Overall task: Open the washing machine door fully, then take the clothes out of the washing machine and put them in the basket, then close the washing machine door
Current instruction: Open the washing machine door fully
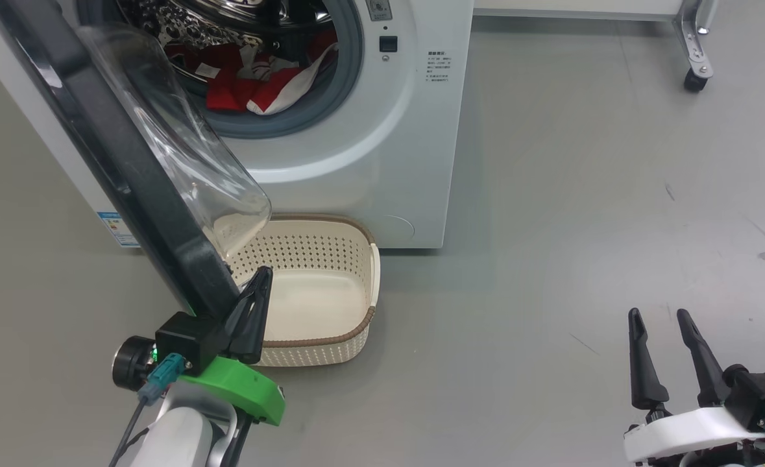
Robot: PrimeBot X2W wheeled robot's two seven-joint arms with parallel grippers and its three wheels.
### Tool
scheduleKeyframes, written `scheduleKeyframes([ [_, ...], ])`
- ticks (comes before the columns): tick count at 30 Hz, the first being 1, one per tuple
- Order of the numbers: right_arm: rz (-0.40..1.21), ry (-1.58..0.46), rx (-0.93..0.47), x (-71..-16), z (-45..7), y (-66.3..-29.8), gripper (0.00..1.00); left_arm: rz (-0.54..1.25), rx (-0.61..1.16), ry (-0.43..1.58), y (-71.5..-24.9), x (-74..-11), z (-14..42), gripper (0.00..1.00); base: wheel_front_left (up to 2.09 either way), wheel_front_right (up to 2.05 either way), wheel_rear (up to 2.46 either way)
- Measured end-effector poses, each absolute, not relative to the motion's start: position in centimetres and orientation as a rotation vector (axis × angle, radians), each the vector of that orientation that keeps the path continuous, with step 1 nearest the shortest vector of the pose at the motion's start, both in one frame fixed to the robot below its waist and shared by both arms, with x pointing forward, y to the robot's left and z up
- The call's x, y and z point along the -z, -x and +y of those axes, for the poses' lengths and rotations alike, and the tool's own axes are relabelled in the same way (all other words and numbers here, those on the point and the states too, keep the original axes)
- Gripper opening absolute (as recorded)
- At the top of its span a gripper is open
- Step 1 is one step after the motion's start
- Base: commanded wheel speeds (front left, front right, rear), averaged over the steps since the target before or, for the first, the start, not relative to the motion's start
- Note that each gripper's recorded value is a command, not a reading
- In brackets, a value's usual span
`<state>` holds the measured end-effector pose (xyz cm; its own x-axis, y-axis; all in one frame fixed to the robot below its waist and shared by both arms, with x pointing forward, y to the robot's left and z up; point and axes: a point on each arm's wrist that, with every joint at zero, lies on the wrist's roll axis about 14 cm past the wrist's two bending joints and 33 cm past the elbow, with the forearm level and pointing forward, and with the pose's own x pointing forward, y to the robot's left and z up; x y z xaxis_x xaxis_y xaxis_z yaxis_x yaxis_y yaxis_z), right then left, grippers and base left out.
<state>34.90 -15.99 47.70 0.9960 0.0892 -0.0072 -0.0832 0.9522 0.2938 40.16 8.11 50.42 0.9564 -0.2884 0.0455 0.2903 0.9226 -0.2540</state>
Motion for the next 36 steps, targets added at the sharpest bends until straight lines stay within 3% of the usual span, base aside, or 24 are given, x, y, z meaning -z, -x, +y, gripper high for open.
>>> scheduleKeyframes([
  [17, 0.036, -0.289, -0.214, -47.6, -12.3, -36.5, 1.0, -0.01, 0.187, 0.274, -39.1, -50.0, 11.6, 0.0, 0.0, 0.0, 0.0],
  [36, 0.075, -0.291, -0.34, -46.7, -8.2, -37.6, 1.0, -0.021, -0.078, 0.284, -37.7, -49.3, 20.0, 0.0, 0.0, 0.0, 0.0],
])
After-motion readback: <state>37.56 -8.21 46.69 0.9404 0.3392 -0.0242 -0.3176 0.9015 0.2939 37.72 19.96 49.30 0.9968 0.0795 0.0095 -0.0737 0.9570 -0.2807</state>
